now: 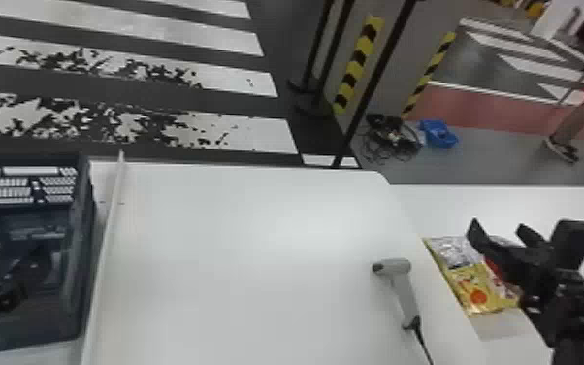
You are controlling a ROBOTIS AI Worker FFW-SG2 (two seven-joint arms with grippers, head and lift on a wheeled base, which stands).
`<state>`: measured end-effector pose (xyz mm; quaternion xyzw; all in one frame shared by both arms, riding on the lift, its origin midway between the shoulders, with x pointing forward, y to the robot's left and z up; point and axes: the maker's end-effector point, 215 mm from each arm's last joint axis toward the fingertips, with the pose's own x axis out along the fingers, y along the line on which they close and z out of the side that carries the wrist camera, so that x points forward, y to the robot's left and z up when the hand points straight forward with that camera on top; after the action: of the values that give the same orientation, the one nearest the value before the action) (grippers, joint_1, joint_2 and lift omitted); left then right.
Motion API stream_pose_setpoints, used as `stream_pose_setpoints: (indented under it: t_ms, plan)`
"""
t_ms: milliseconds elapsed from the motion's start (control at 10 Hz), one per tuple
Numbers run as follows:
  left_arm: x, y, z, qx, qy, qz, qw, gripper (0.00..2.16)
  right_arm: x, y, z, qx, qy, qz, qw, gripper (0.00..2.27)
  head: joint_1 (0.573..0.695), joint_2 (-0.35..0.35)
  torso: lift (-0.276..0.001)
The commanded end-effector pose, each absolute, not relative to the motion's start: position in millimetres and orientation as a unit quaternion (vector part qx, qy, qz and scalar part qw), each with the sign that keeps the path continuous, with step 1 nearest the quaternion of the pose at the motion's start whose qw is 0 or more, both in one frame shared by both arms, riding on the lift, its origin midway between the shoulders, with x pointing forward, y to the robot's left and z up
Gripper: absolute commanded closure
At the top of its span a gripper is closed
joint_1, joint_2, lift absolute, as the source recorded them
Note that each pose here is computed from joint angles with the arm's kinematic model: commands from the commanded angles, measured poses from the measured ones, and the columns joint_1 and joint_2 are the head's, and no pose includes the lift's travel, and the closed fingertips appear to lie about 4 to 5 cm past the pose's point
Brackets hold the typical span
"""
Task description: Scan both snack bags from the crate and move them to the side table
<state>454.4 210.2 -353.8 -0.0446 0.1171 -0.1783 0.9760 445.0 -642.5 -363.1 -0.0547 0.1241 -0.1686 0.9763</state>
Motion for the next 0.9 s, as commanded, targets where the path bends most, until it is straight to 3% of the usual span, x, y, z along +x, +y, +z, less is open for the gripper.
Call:
stream_pose_setpoints:
  t_ms: [0, 300, 500, 800]
  plan:
    - [455, 206, -349, -0.047, 0.111, -0.178, 0.977, 0.02, 451, -570, -356, -0.002, 0.109, -0.128, 0.986, 0.05, 0.695, -0.35, -0.095]
    - [455, 198, -344, -0.035, 0.105, -0.172, 0.979, 0.02, 474, -428, -356, 0.063, 0.099, -0.046, 0.992, 0.06, 0.695, -0.35, -0.095]
    - [450, 189, -349, -0.035, 0.11, -0.179, 0.977, 0.02, 479, -385, -353, 0.094, 0.086, -0.028, 0.991, 0.07, 0.695, -0.282, -0.095]
    - [447, 175, -351, -0.015, 0.109, -0.177, 0.978, 0.02, 460, -322, -327, 0.06, 0.053, 0.008, 0.997, 0.08, 0.695, -0.209, -0.095]
